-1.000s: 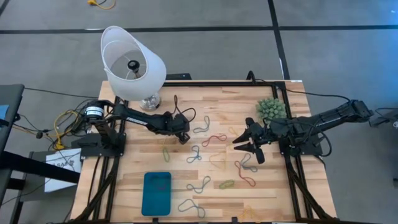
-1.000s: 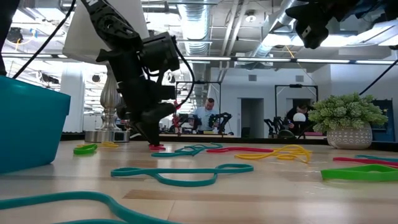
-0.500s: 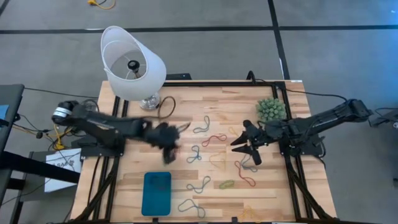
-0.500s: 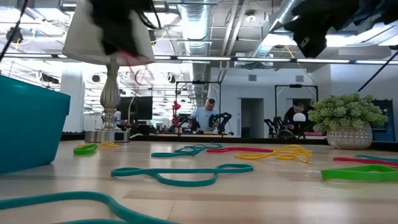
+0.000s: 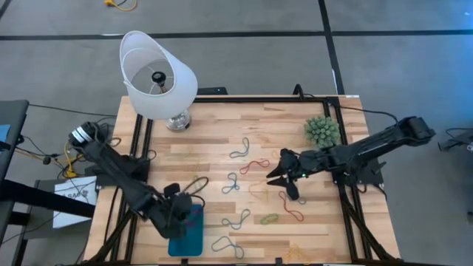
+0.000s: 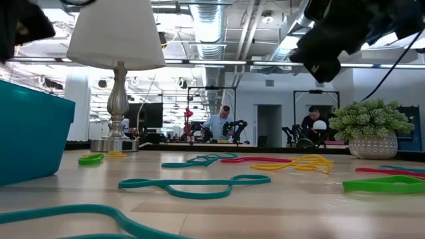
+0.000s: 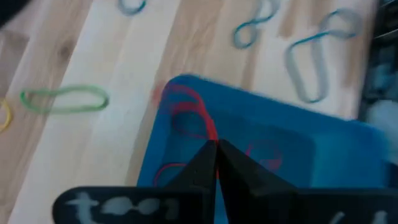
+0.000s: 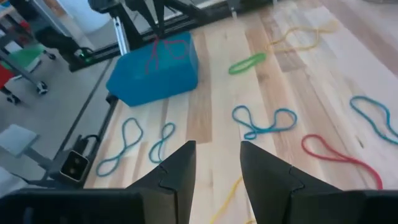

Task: Pick and place items into bin
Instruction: Put the top red rubber band into the blue bin

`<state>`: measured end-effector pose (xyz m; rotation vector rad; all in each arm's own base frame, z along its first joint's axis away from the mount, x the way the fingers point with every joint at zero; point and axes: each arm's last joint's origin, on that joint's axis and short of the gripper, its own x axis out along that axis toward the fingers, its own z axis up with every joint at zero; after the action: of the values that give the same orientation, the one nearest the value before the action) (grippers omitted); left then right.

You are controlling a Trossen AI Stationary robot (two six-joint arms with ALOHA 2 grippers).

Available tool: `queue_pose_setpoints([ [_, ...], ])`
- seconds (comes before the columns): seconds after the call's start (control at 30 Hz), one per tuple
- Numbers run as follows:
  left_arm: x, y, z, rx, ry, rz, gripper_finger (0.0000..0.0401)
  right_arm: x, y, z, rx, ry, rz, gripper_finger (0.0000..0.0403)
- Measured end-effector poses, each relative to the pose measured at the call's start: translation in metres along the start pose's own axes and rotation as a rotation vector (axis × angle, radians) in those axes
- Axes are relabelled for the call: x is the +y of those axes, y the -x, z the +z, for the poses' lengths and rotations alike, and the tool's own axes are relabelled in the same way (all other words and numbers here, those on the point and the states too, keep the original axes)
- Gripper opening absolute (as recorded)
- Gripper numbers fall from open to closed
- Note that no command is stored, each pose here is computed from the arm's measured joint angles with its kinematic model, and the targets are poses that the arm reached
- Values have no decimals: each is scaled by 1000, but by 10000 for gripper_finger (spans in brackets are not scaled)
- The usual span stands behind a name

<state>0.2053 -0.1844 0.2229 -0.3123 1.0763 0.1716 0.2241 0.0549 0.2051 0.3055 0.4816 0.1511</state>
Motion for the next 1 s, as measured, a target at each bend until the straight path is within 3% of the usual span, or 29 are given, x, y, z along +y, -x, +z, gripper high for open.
queue_pose_setpoints([
  [0.27, -4, -44, -13, 165, 69, 118, 12, -1, -8, -4, 14, 0, -5, 119],
  [0.6, -3, -57, -8, 267, 66, 100, 115, -1, -6, -2, -1, 0, 2, 119],
  [0.8, -22, -28, 23, 147, -121, 109, 125, -3, -10, -5, 20, 3, -16, 119],
  [1.0, -32, 32, 60, -95, -333, 347, 126, -15, -13, -5, 29, 117, -112, 119],
])
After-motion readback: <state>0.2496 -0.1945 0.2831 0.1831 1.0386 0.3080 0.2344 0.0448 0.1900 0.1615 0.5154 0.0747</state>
